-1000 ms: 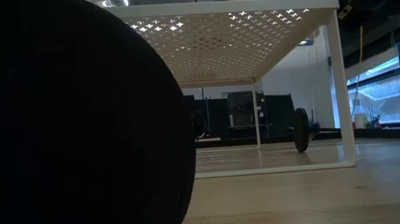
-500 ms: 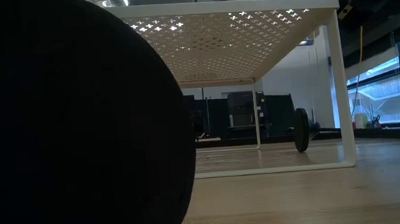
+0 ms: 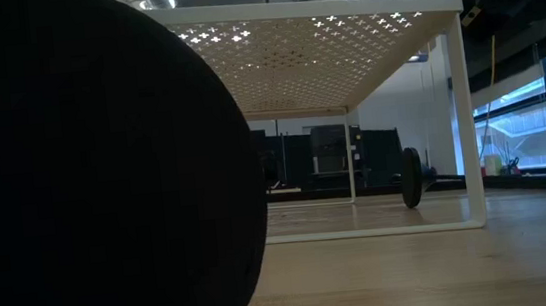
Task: Pick & Place candle stick holders
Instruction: Put the left pink patterned scented candle on the shelf
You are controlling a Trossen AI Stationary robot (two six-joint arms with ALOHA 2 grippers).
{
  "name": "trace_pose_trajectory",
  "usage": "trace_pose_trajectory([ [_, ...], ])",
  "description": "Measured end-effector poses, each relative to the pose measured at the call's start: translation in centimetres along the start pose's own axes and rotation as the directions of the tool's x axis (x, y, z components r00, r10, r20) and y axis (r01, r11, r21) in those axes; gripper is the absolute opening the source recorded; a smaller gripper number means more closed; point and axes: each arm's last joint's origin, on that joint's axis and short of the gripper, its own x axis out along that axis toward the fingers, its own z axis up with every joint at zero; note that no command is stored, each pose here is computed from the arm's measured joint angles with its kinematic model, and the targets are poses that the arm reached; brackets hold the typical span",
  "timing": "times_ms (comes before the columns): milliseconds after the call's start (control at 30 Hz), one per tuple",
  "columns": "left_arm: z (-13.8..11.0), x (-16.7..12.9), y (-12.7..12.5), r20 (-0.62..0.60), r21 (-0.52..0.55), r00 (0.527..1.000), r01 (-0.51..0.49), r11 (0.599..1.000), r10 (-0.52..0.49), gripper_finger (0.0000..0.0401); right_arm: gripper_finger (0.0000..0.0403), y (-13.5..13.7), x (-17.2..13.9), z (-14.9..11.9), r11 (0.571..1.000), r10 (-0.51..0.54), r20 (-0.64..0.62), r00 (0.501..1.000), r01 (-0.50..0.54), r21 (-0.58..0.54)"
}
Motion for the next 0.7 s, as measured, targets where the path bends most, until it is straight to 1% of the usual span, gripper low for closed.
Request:
trace_pose_trajectory([
  [400, 0.0, 0.1, 0.1, -0.003, -0.023, 1.0, -0.009, 1.0, 0.009, 0.0387, 0.0195, 0.0, 0.0, 0.0, 1.0, 0.0, 0.0, 1.0, 0.0, 0.0],
  [700, -0.5, 1.6, 1.6, -0.048, -0.053, 0.996, -0.076, 0.996, 0.073, 0.0388, 0.0195, 0.0, 0.0, 0.0, 1.0, 0.0, 0.0, 1.0, 0.0, 0.0],
])
